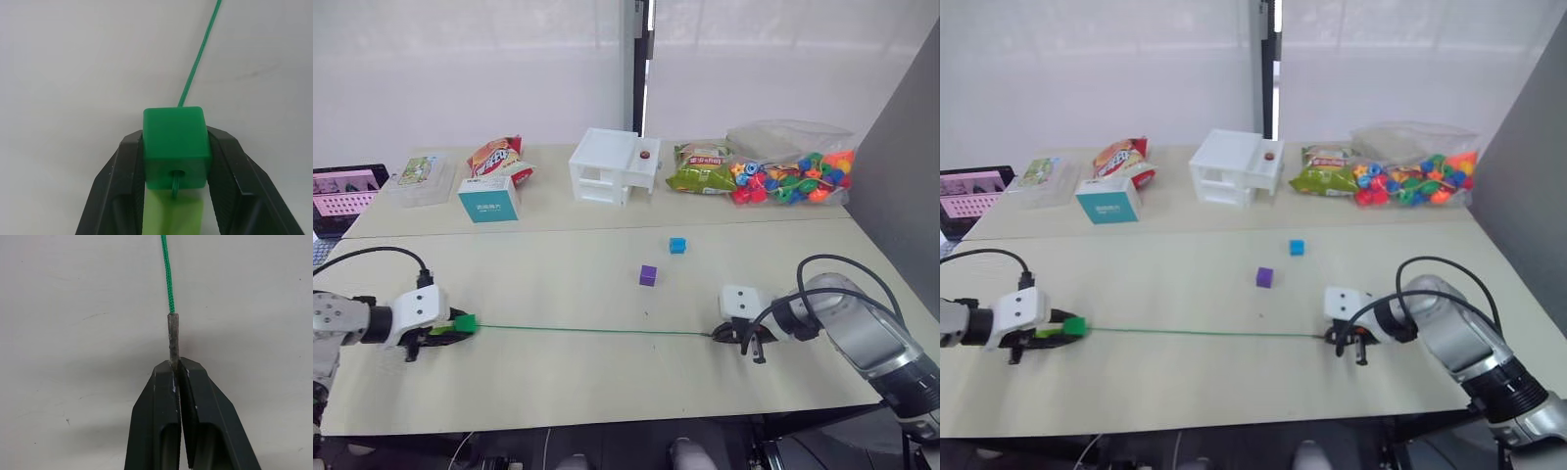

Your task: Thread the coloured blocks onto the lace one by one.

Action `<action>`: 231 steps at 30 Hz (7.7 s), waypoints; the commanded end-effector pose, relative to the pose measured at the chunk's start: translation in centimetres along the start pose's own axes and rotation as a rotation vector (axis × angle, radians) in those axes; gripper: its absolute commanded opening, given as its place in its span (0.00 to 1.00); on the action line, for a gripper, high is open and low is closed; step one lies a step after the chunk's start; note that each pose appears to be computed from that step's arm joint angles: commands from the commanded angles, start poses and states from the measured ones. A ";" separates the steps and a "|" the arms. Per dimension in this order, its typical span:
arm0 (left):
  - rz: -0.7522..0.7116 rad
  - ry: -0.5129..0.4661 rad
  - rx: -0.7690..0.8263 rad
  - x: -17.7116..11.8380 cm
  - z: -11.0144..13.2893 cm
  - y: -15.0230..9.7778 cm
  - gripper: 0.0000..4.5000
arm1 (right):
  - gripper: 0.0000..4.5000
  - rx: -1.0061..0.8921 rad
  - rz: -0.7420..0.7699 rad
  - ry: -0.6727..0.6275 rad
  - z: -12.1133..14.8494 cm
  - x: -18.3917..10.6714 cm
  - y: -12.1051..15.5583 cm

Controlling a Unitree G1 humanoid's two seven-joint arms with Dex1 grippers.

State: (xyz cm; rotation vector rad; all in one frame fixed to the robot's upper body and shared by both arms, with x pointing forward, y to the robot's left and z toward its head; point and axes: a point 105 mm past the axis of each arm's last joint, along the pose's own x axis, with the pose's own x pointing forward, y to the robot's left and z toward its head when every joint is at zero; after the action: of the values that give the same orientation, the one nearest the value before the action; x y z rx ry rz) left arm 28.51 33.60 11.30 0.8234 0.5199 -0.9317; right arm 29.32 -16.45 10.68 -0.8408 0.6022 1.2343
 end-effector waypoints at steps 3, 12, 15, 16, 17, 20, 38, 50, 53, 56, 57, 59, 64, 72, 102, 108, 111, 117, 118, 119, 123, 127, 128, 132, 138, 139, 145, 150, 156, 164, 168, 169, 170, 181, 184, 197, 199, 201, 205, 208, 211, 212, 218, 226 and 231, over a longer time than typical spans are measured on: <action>0.025 0.013 0.002 -0.9 0.7 1.7 0.72 | 0.00 -0.034 -0.016 -0.013 0.7 -0.3 -0.4; 0.016 -0.359 0.088 -0.6 12.3 4.6 0.99 | 0.00 -0.021 -0.017 -0.025 0.9 -0.4 -0.1; -0.045 -0.460 0.105 0.9 15.5 3.5 0.99 | 0.00 -0.018 -0.022 -0.030 1.0 -0.4 -0.1; -0.064 -0.483 0.115 1.5 16.3 3.0 0.99 | 0.00 -0.018 -0.023 -0.032 1.0 -0.4 -0.1; -0.085 -0.506 0.132 2.2 17.2 2.4 0.99 | 0.00 -0.018 -0.024 -0.035 1.1 -0.5 0.0; -0.132 -0.594 0.195 5.2 20.5 0.5 0.99 | 0.00 -0.019 -0.022 -0.051 1.6 -0.5 0.1; -0.387 -0.784 0.070 19.1 27.4 -10.6 0.99 | 0.00 -0.023 -0.008 -0.055 2.2 -1.0 1.2; -0.422 -0.767 0.046 19.9 27.3 -11.7 0.59 | 0.00 -0.017 -0.010 -0.051 2.2 -1.0 1.0; -0.428 -0.775 0.049 19.9 27.6 -11.9 0.59 | 0.00 -0.015 -0.009 -0.051 2.2 -0.9 1.0; -0.451 -0.770 0.041 20.0 27.6 -12.2 0.59 | 0.00 -0.013 0.002 -0.041 2.0 -0.7 1.2; -0.457 -0.770 0.041 20.0 27.6 -12.3 0.59 | 0.00 -0.013 0.005 -0.038 2.0 -0.6 1.2; -0.467 -0.771 0.047 20.0 27.7 -12.5 0.59 | 0.00 -0.013 0.010 -0.035 1.9 -0.5 1.3; -0.473 -0.773 0.048 20.0 27.8 -12.6 0.51 | 0.00 -0.016 0.011 -0.033 2.0 -0.5 1.4; -0.511 -0.788 0.034 20.0 28.0 -13.2 0.01 | 0.00 -0.016 0.017 -0.036 2.0 -0.3 1.6; -0.441 -0.802 -0.070 18.9 25.8 -11.9 0.00 | 0.98 0.568 -0.664 -0.767 1.7 -6.5 -5.9; -0.392 -0.792 -0.107 18.3 24.8 -11.5 0.00 | 0.98 0.646 -0.860 -0.747 0.3 -3.2 -7.9; -0.369 -0.788 -0.115 18.1 24.6 -11.2 0.00 | 0.98 0.647 -0.905 -0.722 -0.2 -2.0 -8.5; -0.357 -0.784 -0.138 17.8 24.3 -11.1 0.00 | 0.98 0.587 -0.919 -0.693 0.5 0.5 -10.5; -0.356 -0.783 -0.139 17.8 24.3 -11.0 0.00 | 0.98 0.595 -0.927 -0.698 0.5 0.6 -10.9; -0.353 -0.781 -0.139 17.7 24.2 -11.0 0.00 | 0.98 0.601 -0.922 -0.690 0.6 1.3 -11.4; -0.341 -0.775 -0.143 17.6 24.0 -10.8 0.00 | 0.98 0.629 -0.899 -0.679 1.0 3.0 -12.9; -0.342 -0.776 -0.154 17.5 24.0 -10.8 0.00 | 0.98 0.657 -0.903 -0.692 1.6 3.6 -14.3; -0.341 -0.776 -0.154 17.5 24.0 -10.8 0.00 | 0.98 0.658 -0.902 -0.693 1.8 3.7 -14.5; -0.335 -0.775 -0.154 17.5 24.0 -10.8 0.00 | 0.98 0.669 -0.911 -0.688 2.2 4.0 -15.3; -0.336 -0.791 -0.163 17.5 24.3 -10.8 0.00 | 0.65 0.729 -0.931 -0.690 2.3 4.5 -15.9; -0.336 -0.792 -0.164 17.5 24.4 -10.8 0.00 | 0.57 0.731 -0.933 -0.694 2.3 4.5 -15.9; -0.356 -0.794 -0.173 17.7 24.6 -11.2 0.00 | 0.26 0.701 -0.937 -0.749 1.7 3.3 -15.5; -0.410 -0.816 -0.178 17.6 25.1 -12.1 0.00 | 0.26 0.661 -0.974 -0.768 -0.4 0.4 -13.6; -0.441 -0.814 -0.177 17.8 25.2 -12.5 0.00 | 0.26 0.675 -1.009 -0.733 -1.8 -2.2 -9.0; -0.507 -0.808 -0.124 18.5 25.5 -12.7 0.00 | 0.26 0.766 -0.995 -0.688 -1.1 -2.0 0.4; -0.504 -0.812 -0.114 18.6 25.6 -12.2 0.00 | 0.26 0.835 -0.992 -0.655 -1.9 -1.1 2.6; -0.502 -0.813 -0.111 18.6 25.7 -12.1 0.00 | 0.26 0.847 -0.983 -0.652 -2.0 -0.8 3.0; -0.496 -0.817 -0.108 18.6 25.8 -11.9 0.00 | 0.26 0.855 -0.978 -0.646 -2.1 -0.6 3.4; -0.483 -0.822 -0.096 18.9 25.8 -11.7 0.00 | 0.26 0.940 -0.935 -0.625 -2.1 1.0 5.3; -0.480 -0.822 -0.100 19.0 25.7 -11.8 0.00 | 0.57 0.942 -0.938 -0.639 -1.8 0.7 5.4; -0.469 -0.822 -0.111 19.3 25.6 -12.0 0.00 | 0.99 0.617 -0.867 -0.672 2.0 -8.2 1.7; -0.456 -0.828 -0.116 19.4 25.9 -11.9 0.00 | 0.99 0.554 -0.773 -0.590 1.8 -8.3 1.0; -0.446 -0.833 -0.119 19.4 26.0 -11.8 0.00 | 0.99 0.469 -0.670 -0.515 2.0 -8.2 0.7; -0.434 -0.833 -0.122 19.5 26.1 -11.9 0.00 | 0.99 0.147 -0.337 -0.218 1.8 -6.8 2.1; -0.431 -0.815 -0.120 19.7 26.0 -12.2 0.00 | 0.99 0.005 -0.193 -0.113 1.5 -5.9 2.5; -0.413 -0.811 -0.120 19.8 26.0 -12.1 0.00 | 0.99 -0.108 -0.081 -0.016 0.9 -5.1 2.7; -0.407 -0.810 -0.120 19.8 26.0 -12.0 0.00 | 0.99 -0.132 -0.068 0.008 0.7 -4.9 2.4; -0.379 -0.827 -0.134 19.2 26.1 -11.6 0.00 | 0.99 -0.224 -0.022 0.076 -0.4 -4.1 0.5; -0.355 -0.788 -0.121 19.2 25.3 -11.4 0.00 | 0.99 -0.268 0.005 0.137 -0.9 -2.3 -0.8; -0.343 -0.786 -0.119 19.3 25.3 -11.5 0.00 | 0.73 -0.260 0.000 0.137 -0.8 -1.9 -0.7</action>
State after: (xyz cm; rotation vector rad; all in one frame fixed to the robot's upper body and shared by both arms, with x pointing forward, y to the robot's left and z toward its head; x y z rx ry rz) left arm 29.92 0.20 7.60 0.1950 0.0544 -1.4245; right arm 29.54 -18.22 11.56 -1.1334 0.5641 1.2918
